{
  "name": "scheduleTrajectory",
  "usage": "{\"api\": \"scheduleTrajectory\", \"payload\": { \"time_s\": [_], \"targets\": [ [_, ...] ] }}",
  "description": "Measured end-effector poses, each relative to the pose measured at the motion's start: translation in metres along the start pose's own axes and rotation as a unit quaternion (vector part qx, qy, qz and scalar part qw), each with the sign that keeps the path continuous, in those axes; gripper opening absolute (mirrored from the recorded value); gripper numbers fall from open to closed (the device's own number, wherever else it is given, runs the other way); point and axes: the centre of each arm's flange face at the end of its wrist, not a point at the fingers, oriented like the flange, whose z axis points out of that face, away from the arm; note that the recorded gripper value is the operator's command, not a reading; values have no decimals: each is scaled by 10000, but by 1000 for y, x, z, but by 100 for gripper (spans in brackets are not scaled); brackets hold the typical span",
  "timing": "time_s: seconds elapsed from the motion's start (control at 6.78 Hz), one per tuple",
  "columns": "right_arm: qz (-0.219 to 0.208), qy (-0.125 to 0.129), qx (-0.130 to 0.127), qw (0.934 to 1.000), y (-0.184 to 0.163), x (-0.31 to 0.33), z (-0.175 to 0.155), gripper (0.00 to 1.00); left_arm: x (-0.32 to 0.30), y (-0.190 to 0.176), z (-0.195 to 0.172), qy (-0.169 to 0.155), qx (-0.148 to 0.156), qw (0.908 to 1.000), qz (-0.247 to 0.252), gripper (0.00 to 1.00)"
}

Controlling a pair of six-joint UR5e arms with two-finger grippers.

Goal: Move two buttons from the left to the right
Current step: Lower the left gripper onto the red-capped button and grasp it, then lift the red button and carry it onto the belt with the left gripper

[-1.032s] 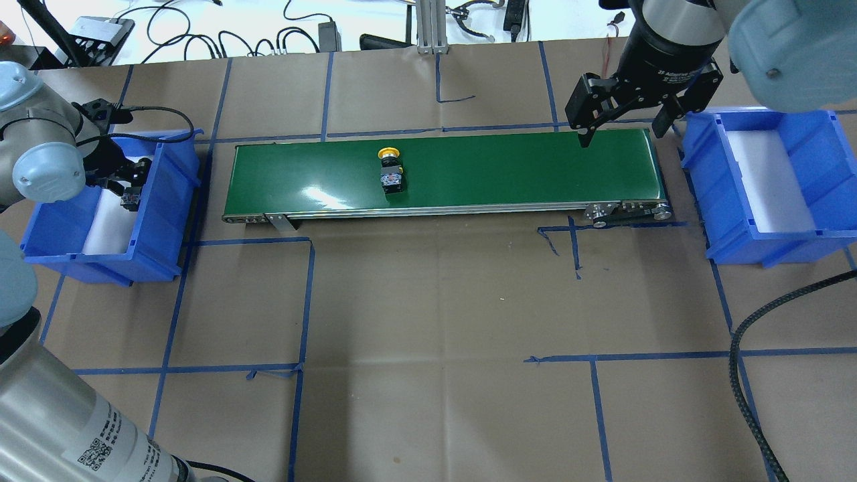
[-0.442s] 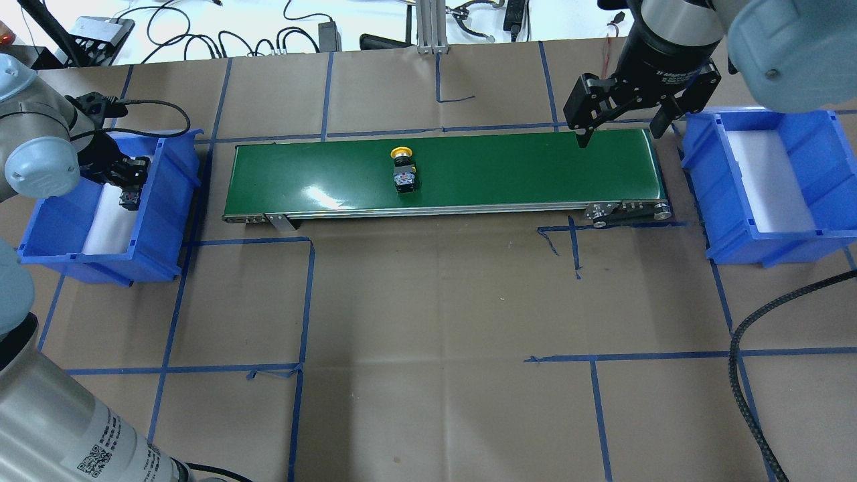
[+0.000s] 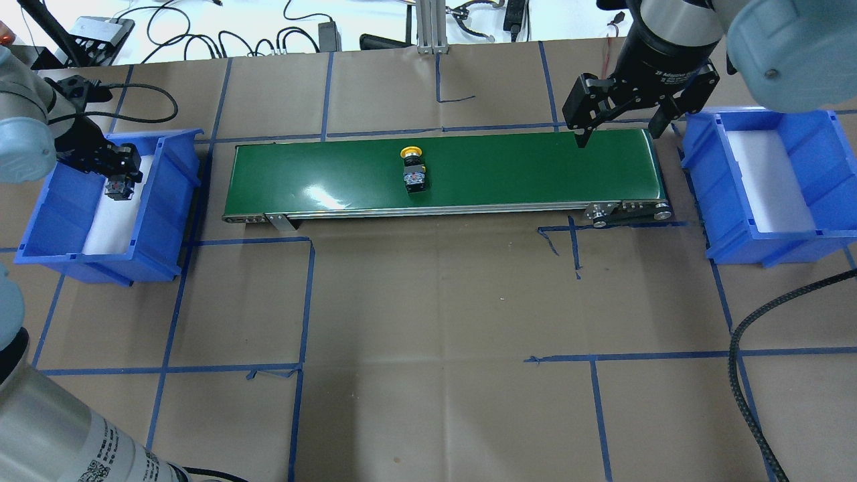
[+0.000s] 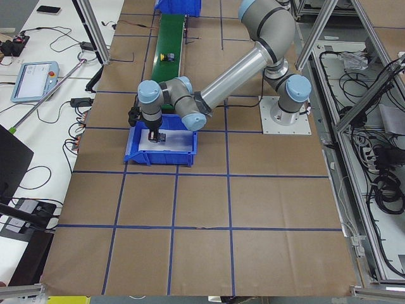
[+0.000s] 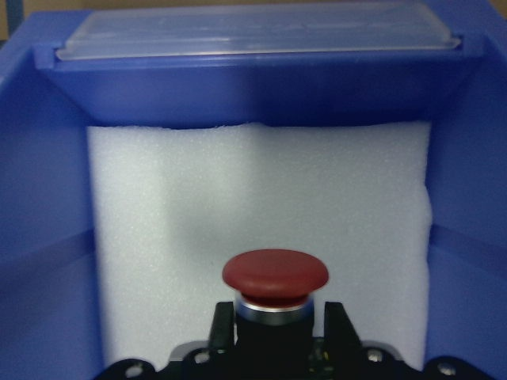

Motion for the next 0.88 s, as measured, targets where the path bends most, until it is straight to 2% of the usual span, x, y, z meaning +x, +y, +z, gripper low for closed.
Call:
{"api": "scheduleTrajectory", "payload": {
  "time_s": [0.59,0.88],
  "targets": [
    [0,-1,-7,10000,0,0,1,100,-5,-13,-106,120,-424,9990,0,6],
    [1,-2,-17,10000,0,0,2,100,20,-26,-138,134,-474,9987,-104,6]
  ]
}}
